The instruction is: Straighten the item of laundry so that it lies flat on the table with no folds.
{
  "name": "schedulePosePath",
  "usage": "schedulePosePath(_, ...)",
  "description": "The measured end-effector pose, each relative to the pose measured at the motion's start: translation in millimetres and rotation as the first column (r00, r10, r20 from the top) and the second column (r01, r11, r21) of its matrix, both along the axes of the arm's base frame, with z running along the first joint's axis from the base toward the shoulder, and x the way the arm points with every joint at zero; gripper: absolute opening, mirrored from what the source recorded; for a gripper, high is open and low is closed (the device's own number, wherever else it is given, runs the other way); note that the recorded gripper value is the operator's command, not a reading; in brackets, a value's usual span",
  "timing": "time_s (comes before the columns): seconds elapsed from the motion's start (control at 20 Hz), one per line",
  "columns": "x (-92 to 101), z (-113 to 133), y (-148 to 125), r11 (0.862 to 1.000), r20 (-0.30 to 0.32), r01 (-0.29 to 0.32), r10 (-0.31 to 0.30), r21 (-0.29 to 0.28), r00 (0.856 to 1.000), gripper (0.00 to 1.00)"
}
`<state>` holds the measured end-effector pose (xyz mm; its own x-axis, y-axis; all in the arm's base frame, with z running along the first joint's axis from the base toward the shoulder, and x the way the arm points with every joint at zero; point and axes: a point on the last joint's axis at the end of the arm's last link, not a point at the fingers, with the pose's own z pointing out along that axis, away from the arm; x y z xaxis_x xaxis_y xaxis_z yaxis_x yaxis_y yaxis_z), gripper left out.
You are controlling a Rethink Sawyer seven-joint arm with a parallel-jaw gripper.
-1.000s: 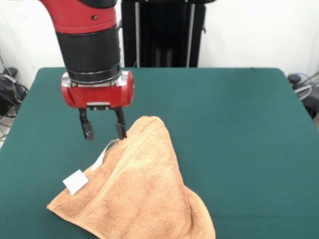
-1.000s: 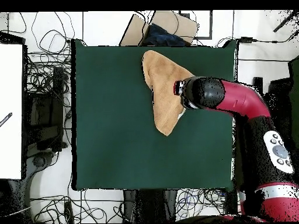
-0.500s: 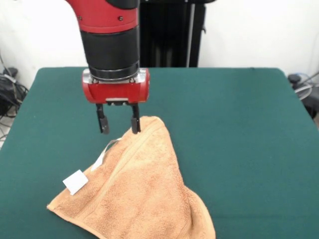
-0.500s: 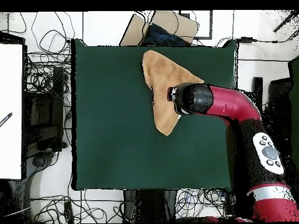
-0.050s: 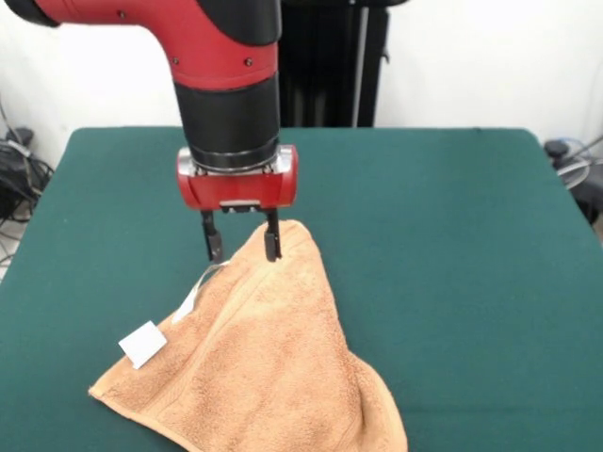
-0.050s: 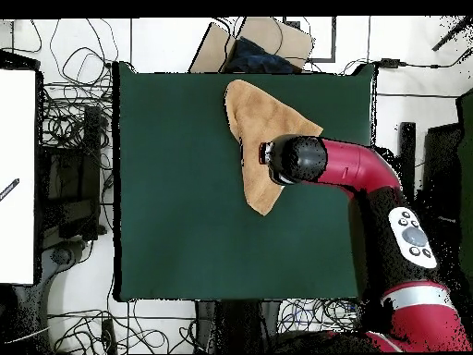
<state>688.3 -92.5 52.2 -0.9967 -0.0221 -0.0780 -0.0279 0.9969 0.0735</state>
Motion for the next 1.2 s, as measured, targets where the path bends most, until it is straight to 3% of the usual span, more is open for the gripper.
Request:
schedulePosePath(0.85, -33.9, -75.9, 35.0, 0.997, -0.115, -0.010, 0.020, 0.080, 0.993, 1.00)
schedulePosePath(1.2, -35.9, -86.8, 37.2, 0.996, -0.126, -0.006, 0.018, 0.089, 0.992, 1.00)
